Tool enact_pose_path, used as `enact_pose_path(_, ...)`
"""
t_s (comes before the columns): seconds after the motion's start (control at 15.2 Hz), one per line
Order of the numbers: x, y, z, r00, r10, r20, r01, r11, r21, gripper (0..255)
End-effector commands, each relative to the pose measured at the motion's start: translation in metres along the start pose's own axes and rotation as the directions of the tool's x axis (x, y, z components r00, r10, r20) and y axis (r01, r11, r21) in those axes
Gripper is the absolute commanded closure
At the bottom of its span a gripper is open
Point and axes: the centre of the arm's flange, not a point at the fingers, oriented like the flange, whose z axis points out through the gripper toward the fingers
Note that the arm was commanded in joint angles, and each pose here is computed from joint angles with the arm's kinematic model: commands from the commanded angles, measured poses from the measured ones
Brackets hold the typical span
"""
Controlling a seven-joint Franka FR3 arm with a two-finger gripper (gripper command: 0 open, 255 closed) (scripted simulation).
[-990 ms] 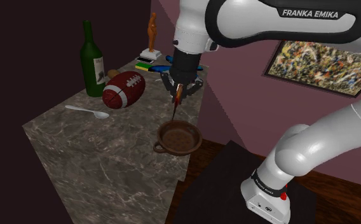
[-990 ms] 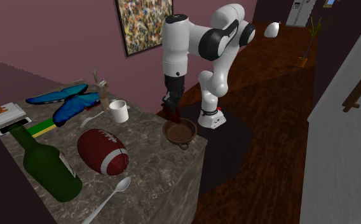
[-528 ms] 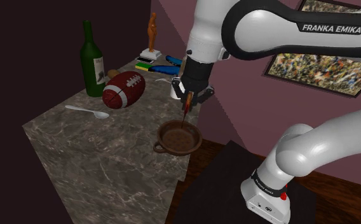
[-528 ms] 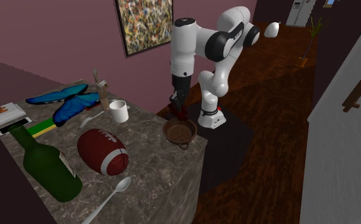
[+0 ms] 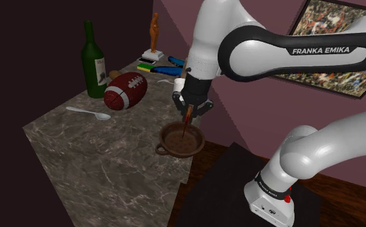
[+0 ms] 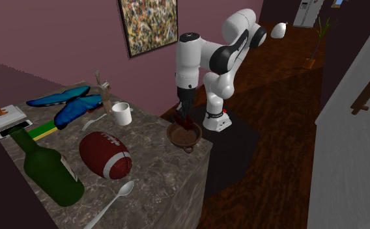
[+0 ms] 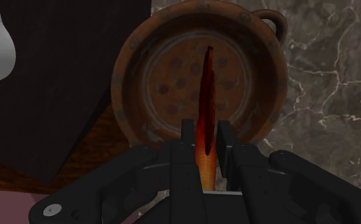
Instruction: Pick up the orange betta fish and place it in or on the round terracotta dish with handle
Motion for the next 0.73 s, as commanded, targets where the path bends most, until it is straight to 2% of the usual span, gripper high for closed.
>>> enact_pose_path(0.0,0.001,0.0,0.011,1.0,0.0,0.0,0.0,1.0,0.0,255)
enact_pose_path(0.2,0.0,0.0,0.024,1.0,0.0,0.0,0.0,1.0,0.0,255)
enact_pose_path(0.66,0.0,0.0,0.024,1.0,0.0,0.0,0.0,1.0,0.0,255)
